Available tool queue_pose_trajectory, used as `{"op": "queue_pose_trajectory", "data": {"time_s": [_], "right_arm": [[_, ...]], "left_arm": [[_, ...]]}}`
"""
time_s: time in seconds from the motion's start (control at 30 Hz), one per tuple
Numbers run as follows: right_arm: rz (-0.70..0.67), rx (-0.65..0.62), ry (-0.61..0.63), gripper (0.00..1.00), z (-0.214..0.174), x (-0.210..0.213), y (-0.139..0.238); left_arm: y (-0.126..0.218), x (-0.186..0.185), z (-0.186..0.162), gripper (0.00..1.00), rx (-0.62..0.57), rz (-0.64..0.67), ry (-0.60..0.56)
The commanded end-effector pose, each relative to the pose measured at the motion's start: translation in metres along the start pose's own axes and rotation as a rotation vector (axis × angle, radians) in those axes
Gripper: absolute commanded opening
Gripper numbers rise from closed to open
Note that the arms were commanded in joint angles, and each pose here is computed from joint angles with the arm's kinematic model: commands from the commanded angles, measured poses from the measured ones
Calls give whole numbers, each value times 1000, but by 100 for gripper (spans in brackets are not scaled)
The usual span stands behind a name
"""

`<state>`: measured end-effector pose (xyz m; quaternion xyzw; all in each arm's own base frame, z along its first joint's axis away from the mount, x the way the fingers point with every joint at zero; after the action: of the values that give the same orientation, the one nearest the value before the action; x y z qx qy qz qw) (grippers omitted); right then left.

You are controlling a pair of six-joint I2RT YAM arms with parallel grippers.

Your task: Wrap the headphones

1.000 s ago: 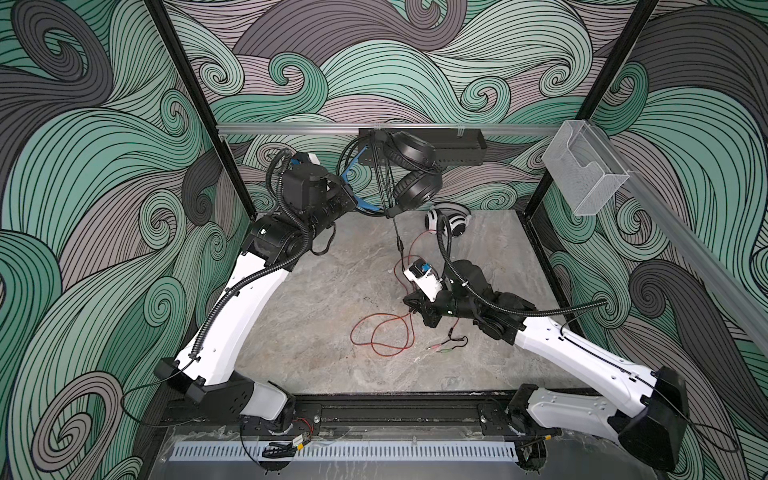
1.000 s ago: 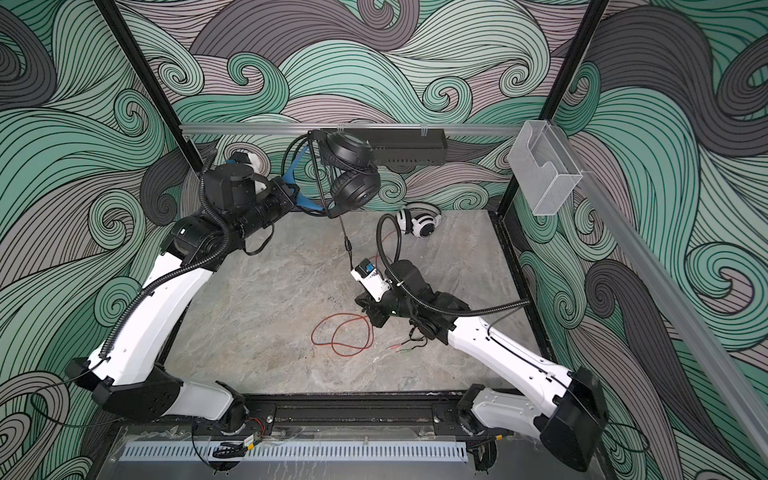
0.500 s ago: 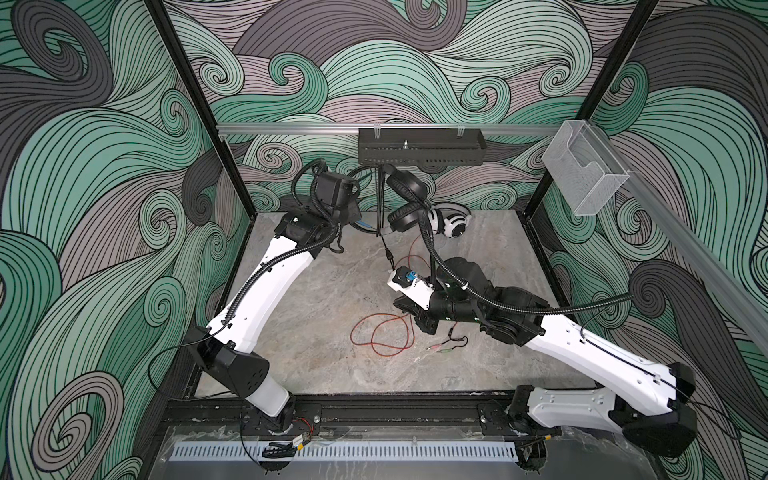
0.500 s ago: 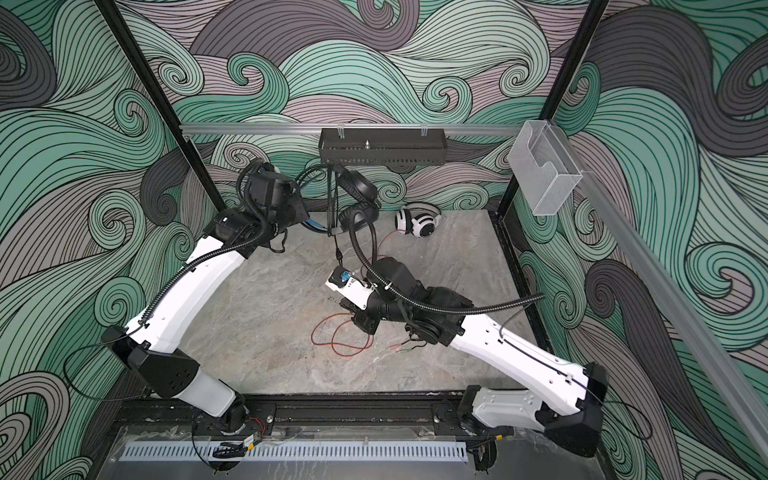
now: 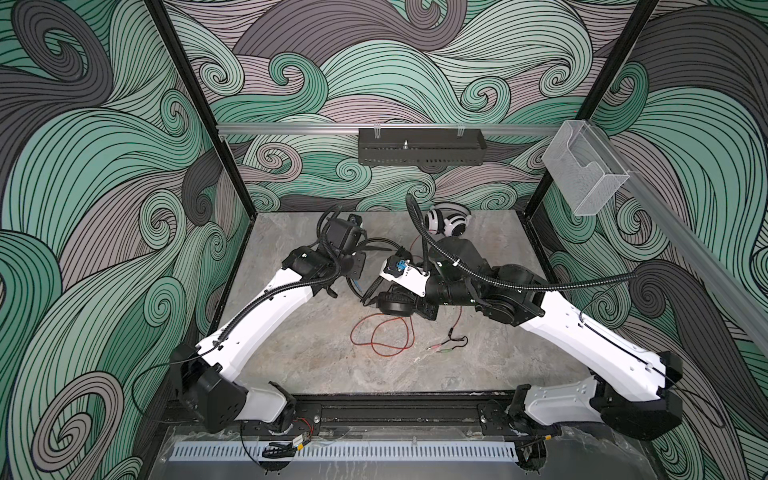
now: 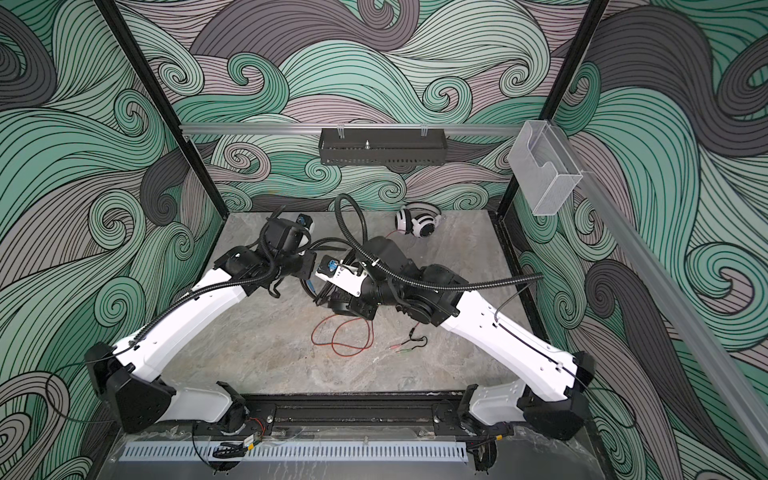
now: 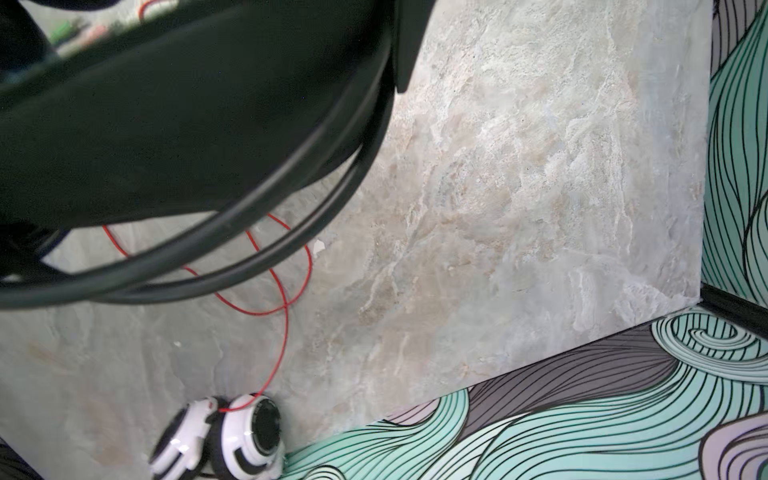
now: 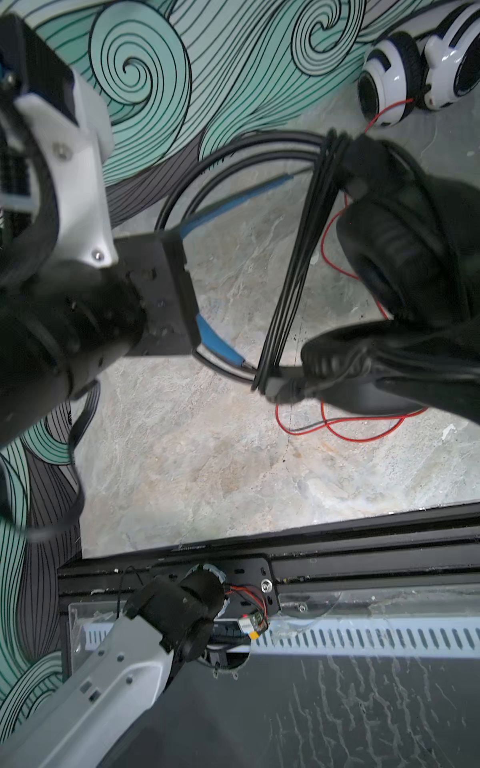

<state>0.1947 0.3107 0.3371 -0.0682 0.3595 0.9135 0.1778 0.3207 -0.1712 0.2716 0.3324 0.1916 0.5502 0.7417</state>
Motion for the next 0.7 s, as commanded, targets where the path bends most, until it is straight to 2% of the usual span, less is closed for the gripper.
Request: {"op": "queue_pose_trajectory", "data": {"time_s": [0.0, 0.3, 0.57, 0.67], "right_arm": [[-81, 88, 65, 0, -14, -16, 0], [-283, 204, 138, 0, -29, -51, 3], [-394, 260, 136, 0, -50, -70, 13], [-437, 287, 177, 0, -57, -75, 17]], "left_arm": [[22, -20, -10, 0, 5, -122, -101], [28, -43, -45, 0, 119, -190, -241], [29, -43, -53, 0, 135, -188, -239], [29, -40, -54, 0, 144, -171, -239]]}}
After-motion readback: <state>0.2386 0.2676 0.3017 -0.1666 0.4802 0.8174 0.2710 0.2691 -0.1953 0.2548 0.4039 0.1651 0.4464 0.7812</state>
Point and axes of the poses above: each gripper's point midway between its finger pads, its own y axis back along the fingers, its own x axis along the line the jaws close on, z = x × y, the point moved 1 cm from there along y, back along the fingers, and after that the axes turned 1 degree about y, right-handed, at the moved point
